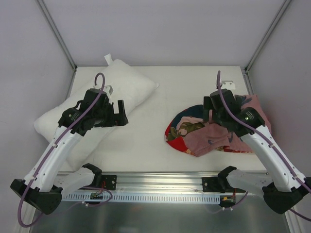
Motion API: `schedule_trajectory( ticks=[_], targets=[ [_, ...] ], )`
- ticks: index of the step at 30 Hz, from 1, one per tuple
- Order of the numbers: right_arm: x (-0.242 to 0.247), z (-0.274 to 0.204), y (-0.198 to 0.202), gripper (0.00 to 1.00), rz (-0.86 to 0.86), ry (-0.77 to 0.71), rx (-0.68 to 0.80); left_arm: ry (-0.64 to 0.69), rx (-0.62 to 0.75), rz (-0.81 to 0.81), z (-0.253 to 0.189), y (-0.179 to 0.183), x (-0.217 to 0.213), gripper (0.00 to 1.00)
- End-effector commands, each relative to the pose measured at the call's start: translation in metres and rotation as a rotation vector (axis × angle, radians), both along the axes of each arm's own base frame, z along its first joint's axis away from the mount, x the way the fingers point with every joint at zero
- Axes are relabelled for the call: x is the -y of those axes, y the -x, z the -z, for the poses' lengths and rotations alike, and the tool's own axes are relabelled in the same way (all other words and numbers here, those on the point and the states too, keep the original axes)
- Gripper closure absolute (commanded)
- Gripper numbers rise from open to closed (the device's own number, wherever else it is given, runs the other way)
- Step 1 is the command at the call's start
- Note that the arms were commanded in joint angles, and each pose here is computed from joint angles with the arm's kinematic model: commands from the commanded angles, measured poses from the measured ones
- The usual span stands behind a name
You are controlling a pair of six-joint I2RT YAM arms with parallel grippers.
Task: Remove the pillowcase from the pillow
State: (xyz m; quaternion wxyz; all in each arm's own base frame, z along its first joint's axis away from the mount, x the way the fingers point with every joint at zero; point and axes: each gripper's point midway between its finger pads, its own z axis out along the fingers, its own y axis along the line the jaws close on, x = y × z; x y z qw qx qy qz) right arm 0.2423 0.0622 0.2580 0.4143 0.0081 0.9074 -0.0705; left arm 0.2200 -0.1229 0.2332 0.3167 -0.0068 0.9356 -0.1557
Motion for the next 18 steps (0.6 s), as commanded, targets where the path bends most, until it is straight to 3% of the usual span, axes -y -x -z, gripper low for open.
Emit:
schedule_trajectory(
  ticks=[1, 6, 18],
  targets=[
    [0.008, -0.007, 0.005, 0.04, 0.037, 0.054, 0.030, 0.042, 0.015, -0.036, 0.004, 0.013, -0.002, 0.01],
    [0.003, 0.002, 0.007, 0.04, 0.034, 0.063, 0.020, 0.054, 0.010, -0.037, 0.014, 0.024, -0.005, 0.01],
    [0.002, -0.002, 0.008, 0.04, 0.043, 0.045, 0.042, 0.031, 0.053, -0.077, 0.010, 0.011, -0.010, 0.01]
  ],
)
